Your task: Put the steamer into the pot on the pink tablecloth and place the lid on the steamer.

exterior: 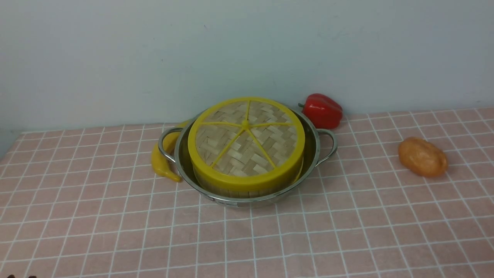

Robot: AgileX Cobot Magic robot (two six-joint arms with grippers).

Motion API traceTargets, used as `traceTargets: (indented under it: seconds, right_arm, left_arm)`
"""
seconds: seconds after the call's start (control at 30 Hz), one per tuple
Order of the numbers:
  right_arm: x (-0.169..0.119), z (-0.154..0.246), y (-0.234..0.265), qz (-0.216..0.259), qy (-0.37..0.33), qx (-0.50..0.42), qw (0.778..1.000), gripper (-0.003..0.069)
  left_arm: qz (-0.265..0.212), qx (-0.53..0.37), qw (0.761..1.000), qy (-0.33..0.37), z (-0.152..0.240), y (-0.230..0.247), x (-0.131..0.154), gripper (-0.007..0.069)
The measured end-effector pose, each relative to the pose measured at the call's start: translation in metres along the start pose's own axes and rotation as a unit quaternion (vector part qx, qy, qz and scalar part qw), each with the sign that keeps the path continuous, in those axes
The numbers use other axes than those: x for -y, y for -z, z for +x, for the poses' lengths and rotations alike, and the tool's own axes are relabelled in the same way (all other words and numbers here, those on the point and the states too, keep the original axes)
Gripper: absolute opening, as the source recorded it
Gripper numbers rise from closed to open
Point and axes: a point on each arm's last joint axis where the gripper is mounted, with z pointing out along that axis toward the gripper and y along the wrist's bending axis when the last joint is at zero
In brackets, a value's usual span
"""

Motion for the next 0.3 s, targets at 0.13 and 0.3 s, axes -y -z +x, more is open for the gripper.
traceTargets:
  seconds: [0.13, 0.3]
  right_arm:
    - [0.0, 0.0, 0.0, 0.0, -0.004, 0.0, 1.0, 0.024]
    - [0.0, 0.0, 0.0, 0.0, -0.005, 0.0, 1.0, 0.024]
  left_arm:
    - [0.0, 0.0, 1.0, 0.0, 0.0, 0.0, 0.0, 0.0181]
    - [0.0, 0.0, 1.0, 0.0, 0.0, 0.0, 0.0, 0.0192]
